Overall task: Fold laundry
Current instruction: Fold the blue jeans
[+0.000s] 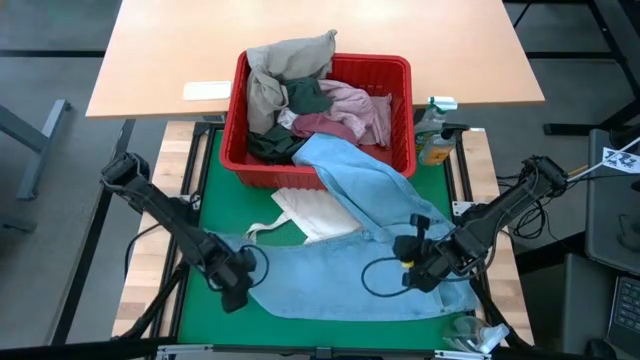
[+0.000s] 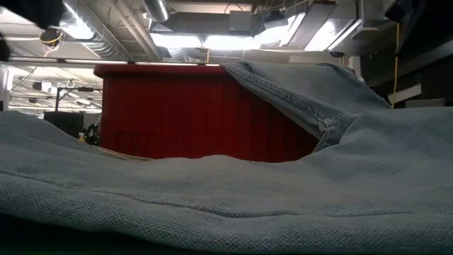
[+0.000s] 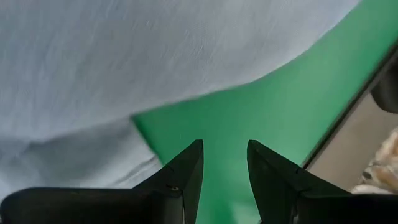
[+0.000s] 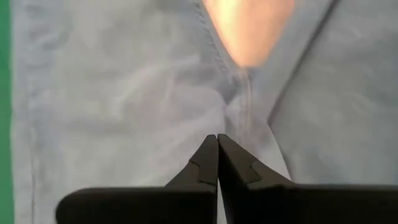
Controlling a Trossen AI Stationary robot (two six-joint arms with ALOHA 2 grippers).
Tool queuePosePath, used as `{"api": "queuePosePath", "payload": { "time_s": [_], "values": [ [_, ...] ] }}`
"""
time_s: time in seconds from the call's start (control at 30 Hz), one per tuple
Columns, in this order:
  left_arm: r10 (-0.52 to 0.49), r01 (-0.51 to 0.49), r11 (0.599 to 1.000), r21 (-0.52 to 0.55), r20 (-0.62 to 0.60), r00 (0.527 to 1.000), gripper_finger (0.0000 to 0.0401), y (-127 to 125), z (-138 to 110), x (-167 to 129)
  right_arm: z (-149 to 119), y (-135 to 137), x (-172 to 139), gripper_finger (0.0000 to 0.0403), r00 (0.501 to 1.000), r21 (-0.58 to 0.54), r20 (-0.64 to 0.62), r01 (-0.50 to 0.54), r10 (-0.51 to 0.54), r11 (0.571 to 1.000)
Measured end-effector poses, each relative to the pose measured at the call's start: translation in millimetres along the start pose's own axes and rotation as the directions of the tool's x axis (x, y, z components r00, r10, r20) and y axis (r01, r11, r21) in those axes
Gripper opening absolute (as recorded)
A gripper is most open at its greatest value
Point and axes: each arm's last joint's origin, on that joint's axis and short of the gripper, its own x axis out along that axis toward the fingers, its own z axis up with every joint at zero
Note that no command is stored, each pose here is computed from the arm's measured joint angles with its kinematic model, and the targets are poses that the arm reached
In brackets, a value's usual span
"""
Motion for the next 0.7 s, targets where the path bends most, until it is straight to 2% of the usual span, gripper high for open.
{"api": "queuePosePath", "payload": {
  "time_s": [0.33, 0.5, 0.7],
  "values": [
    [0.119, -0.121, 0.986, -0.114, -0.02, 0.993, 0.0129, 3.2, -28.9, 2.5, 1.2, 0.3, 0.0, 0.0006, 1.0, -0.017, 0.018, 0.005, -0.005, 1.0],
    [0.153, -0.153, 0.976, -0.154, -0.016, 0.988, 0.0167, 8.3, -36.0, 9.6, 1.2, 0.4, 0.0, 0.0045, 1.0, -0.017, 0.018, 0.005, -0.004, 1.0],
    [0.198, -0.199, 0.968, -0.152, -0.024, 0.98, 0.0205, 19.4, -39.3, 21.3, 1.2, 0.4, 0.0, 0.0098, 1.0, -0.017, 0.018, 0.005, -0.004, 1.0]
  ]
}}
